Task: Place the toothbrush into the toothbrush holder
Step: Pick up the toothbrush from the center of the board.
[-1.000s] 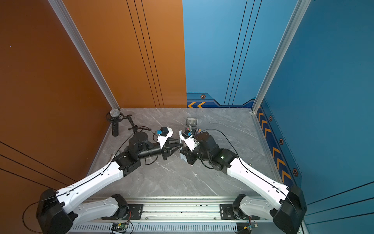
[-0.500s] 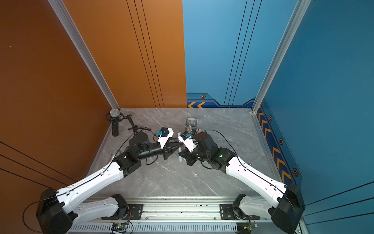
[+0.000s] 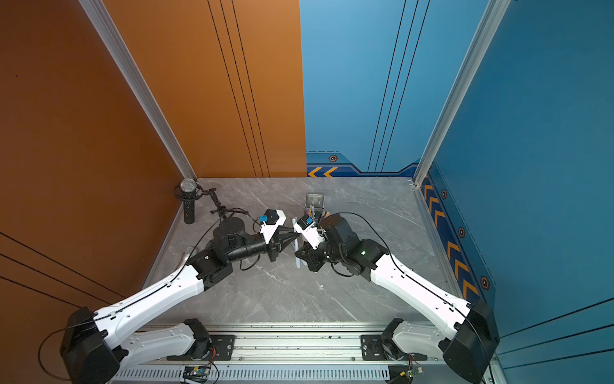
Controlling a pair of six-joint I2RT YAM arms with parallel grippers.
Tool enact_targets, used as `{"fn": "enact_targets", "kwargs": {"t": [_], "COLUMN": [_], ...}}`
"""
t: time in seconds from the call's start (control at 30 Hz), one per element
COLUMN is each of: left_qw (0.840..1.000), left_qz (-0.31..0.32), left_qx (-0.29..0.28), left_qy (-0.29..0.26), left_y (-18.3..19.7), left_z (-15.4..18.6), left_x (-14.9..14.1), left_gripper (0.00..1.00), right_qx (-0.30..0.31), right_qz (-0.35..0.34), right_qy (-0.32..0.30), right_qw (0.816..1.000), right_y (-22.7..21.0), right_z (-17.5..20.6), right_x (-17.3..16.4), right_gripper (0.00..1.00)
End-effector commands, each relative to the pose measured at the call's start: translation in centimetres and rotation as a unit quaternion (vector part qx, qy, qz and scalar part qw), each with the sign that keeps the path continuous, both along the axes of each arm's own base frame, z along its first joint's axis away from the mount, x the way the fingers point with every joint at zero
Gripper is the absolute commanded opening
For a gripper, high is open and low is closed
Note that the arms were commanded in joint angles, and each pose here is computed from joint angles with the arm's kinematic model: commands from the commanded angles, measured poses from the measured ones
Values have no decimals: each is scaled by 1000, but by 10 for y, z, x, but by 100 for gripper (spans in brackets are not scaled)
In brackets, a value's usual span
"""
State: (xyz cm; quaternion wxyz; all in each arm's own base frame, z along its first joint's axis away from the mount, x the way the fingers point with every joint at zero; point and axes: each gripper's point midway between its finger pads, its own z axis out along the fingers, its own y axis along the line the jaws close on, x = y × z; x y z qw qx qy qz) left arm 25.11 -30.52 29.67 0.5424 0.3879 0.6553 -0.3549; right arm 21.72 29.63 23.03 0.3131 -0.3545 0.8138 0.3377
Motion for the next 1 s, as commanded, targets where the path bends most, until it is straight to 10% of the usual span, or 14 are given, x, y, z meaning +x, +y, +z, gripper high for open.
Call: {"fn": "enact_targets", "kwargs": {"t": [0.0, 0.43, 0.73, 0.97], "left_qw": [1000, 1000, 1000, 999], "left_qz": [-5, -15, 10, 8], "left_qx": [1, 3, 16, 19], "left_qy": [-15, -9, -18, -41], "left_y": [-4, -12, -9, -21], "left_z": [4, 4, -2, 12], "left_x": [1, 5, 15, 28], "left_gripper": [17, 0, 0, 0], "right_qx": [-5, -6, -4, 44], "right_qz": [16, 18, -60, -148], "right_qy": [11, 30, 6, -14], "right_qw": [1000, 999, 998, 988], "right_y": [1, 0, -31, -73], "right_z": [2, -3, 1, 20], "right_x": [-6, -10, -5, 1], "right_gripper": [0, 1, 51, 54]}}
